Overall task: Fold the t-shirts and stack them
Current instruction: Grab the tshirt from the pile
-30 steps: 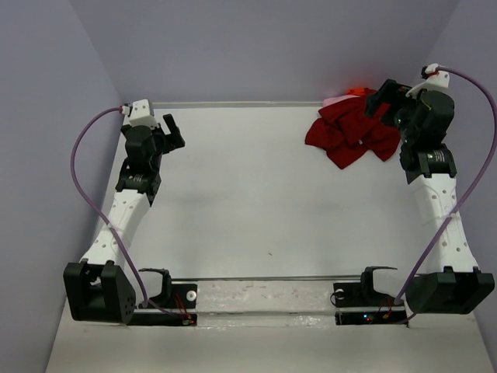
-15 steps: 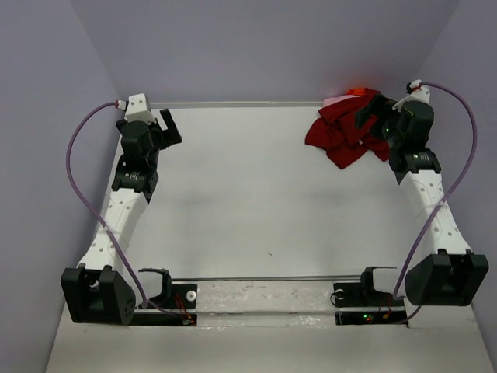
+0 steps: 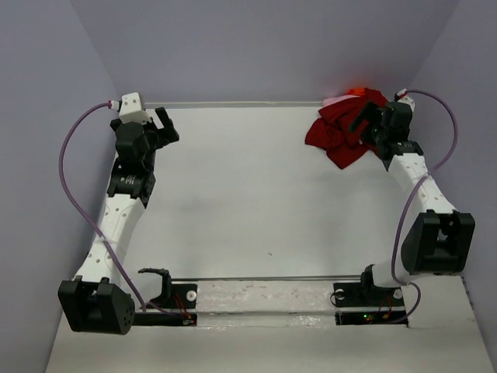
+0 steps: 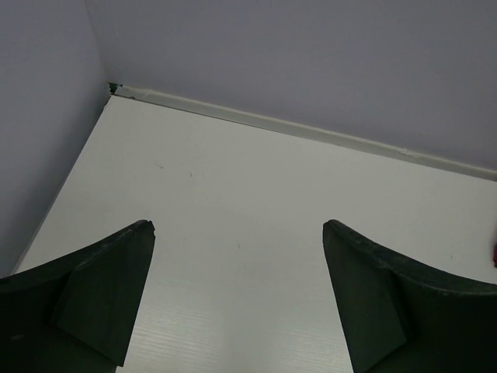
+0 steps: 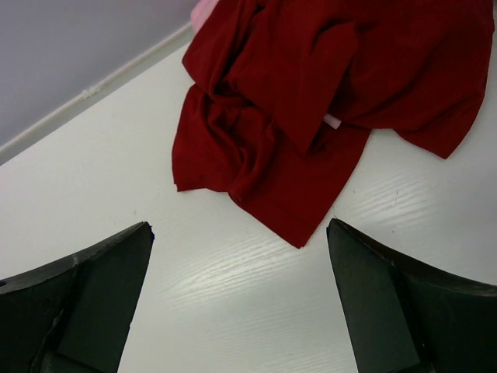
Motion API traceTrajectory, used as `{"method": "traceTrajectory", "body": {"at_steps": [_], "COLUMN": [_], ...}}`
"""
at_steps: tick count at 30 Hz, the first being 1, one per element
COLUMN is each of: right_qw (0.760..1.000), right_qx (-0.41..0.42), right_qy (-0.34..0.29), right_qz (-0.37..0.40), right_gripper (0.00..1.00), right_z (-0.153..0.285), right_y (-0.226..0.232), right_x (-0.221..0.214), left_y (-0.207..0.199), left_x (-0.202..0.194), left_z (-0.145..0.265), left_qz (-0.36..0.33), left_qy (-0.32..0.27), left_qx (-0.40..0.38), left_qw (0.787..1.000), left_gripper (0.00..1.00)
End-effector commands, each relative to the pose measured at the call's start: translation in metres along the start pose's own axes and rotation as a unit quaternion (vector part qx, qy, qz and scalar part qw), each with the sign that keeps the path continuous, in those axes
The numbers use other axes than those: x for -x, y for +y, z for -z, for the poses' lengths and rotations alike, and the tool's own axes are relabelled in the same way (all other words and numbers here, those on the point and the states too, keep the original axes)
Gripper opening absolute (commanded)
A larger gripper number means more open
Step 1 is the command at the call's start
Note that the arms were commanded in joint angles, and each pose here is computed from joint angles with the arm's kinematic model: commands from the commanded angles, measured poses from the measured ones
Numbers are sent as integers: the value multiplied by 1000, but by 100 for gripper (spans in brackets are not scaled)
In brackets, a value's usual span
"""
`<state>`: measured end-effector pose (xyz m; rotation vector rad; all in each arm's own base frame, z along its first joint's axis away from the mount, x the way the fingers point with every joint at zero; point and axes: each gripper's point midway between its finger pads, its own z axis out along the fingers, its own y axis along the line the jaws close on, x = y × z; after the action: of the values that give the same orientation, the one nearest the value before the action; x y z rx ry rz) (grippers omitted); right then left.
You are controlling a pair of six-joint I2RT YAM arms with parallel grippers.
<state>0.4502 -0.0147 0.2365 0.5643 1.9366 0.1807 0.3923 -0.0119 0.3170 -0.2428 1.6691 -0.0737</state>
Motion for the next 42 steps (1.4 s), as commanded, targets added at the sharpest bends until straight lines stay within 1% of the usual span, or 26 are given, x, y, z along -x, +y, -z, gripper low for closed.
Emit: {"method": "traceTrajectory", "body": {"at_steps": [1,3,5,7,9,10,11,13,15,18,21,23,24,25,26,27,28,29,31,34,36,40,42], "right_qw": [999,999,999,997,994,990,985,978,969,968,973,978,982,984,982,982,985,988,993,996,998,998,998], "right_qx": [-22,-7,-6,-8,10,61,79,118,135,122,80,59,44,48,66,77,85,86,65,51,38,-31,-50], "right_qy": [-30,-29,-40,-80,-101,-109,-109,-120,-146,-161,-169,-168,-161,-152,-156,-148,-123,-113,-89,-64,-46,-47,-39], "right_qz": [-20,-28,-24,-18,30,62,107,126,149,151,132,111,94,81,80,84,82,65,41,41,32,18,9], "right_gripper": [99,98,97,100,100,100,100,100,100,100,100,100,100,100,100,100,100,100,100,93,93,93,93], "right_z": [-18,-21,-18,-3,13,28,44,66,90,97,94,88,82,78,75,69,56,49,26,1,-18,-48,-62], "right_y": [0,9,11,15,23,46,52,69,76,70,54,43,34,34,39,40,39,39,31,26,23,-1,-6], "right_x": [20,24,35,63,82,98,104,116,129,133,134,127,116,107,105,96,78,72,57,44,35,31,26], "left_y": [0,1,1,1,0,0,0,0,-2,-2,-2,-1,-1,-2,-3,-4,-5,-6,-9,-10,-11,-15,-15], "left_x": [29,36,39,40,40,39,38,31,21,10,6,6,11,13,16,19,23,25,32,39,44,49,52], "left_z": [12,14,15,15,14,13,12,7,-1,-9,-13,-16,-15,-15,-14,-14,-13,-13,-13,-13,-12,-7,-2], "left_qz": [10,10,12,11,11,9,9,11,14,24,27,26,24,23,23,24,25,24,22,18,18,17,22], "left_qy": [-42,-52,-59,-62,-63,-61,-61,-51,-38,-23,-19,-19,-24,-26,-29,-33,-37,-39,-45,-51,-56,-62,-67], "left_qx": [3,5,6,6,4,3,2,3,2,5,5,9,10,8,5,4,3,0,-5,-5,-8,-22,-24], "left_qw": [999,999,998,998,998,998,998,999,999,999,999,999,999,999,999,999,999,999,999,999,998,998,997], "left_gripper": [99,99,99,99,99,99,99,99,99,99,99,99,99,99,99,99,99,99,99,99,99,99,99]}}
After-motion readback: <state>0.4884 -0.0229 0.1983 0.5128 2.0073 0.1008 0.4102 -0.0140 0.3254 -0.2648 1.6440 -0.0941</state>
